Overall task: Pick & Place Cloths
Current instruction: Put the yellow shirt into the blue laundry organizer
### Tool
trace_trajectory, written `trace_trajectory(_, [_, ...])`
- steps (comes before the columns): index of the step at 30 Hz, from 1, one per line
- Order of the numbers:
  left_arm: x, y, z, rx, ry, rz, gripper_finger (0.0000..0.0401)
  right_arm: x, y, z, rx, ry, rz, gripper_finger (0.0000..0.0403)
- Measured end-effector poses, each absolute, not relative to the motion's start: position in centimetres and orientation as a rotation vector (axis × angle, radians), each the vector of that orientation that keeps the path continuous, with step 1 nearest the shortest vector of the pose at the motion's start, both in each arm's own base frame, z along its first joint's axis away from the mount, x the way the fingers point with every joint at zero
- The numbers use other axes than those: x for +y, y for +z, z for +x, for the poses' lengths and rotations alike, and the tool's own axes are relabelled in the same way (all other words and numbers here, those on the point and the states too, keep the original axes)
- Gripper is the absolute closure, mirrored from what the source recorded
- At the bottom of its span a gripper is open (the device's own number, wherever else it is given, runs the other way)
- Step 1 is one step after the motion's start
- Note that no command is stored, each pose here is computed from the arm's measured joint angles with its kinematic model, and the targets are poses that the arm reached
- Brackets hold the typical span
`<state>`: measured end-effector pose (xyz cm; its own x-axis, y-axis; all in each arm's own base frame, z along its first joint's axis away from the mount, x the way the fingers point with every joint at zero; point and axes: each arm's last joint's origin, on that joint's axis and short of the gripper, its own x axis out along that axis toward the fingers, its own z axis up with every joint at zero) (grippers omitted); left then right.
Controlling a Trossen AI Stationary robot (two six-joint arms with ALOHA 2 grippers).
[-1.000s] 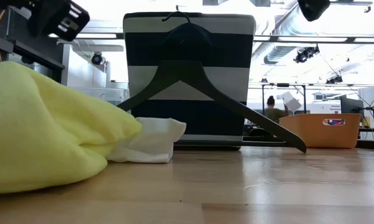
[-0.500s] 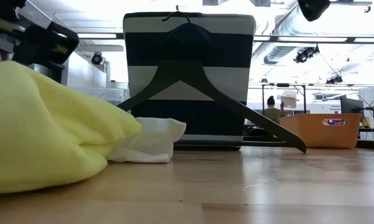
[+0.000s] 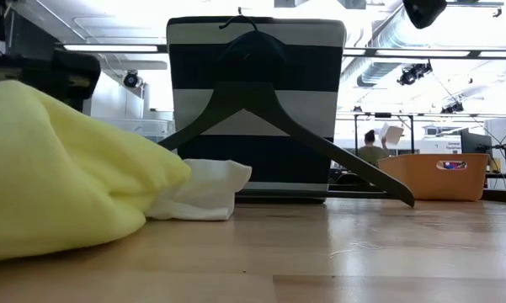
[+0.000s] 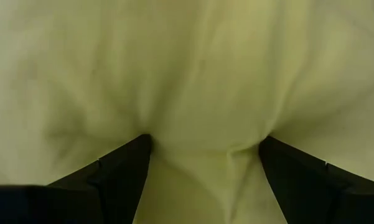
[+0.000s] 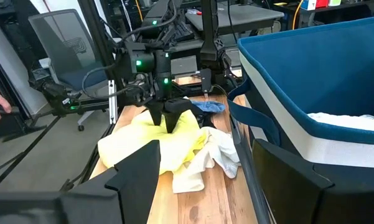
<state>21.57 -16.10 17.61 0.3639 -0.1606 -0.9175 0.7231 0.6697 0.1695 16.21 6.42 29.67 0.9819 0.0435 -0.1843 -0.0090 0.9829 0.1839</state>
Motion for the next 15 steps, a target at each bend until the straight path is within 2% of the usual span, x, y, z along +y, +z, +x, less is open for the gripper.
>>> trace_trajectory(4, [-16.23, 16.92, 21.8, 1.073, -0.613, 0.647, 0.0112, 6.42, 29.66, 16.21, 0.189, 0.026, 0.183, 0.0156])
trace_trajectory(7, [-16.23, 16.71, 21.85, 1.081, -0.603, 0.657, 0.0142, 6.42, 29.66, 16.21, 0.189, 0.027, 0.183, 0.0156])
trace_trajectory(15, [-16.14, 16.69, 21.88, 1.084, -0.591, 0.659, 0.0283, 6.42, 29.66, 16.21, 0.189, 0.027, 0.184, 0.0156])
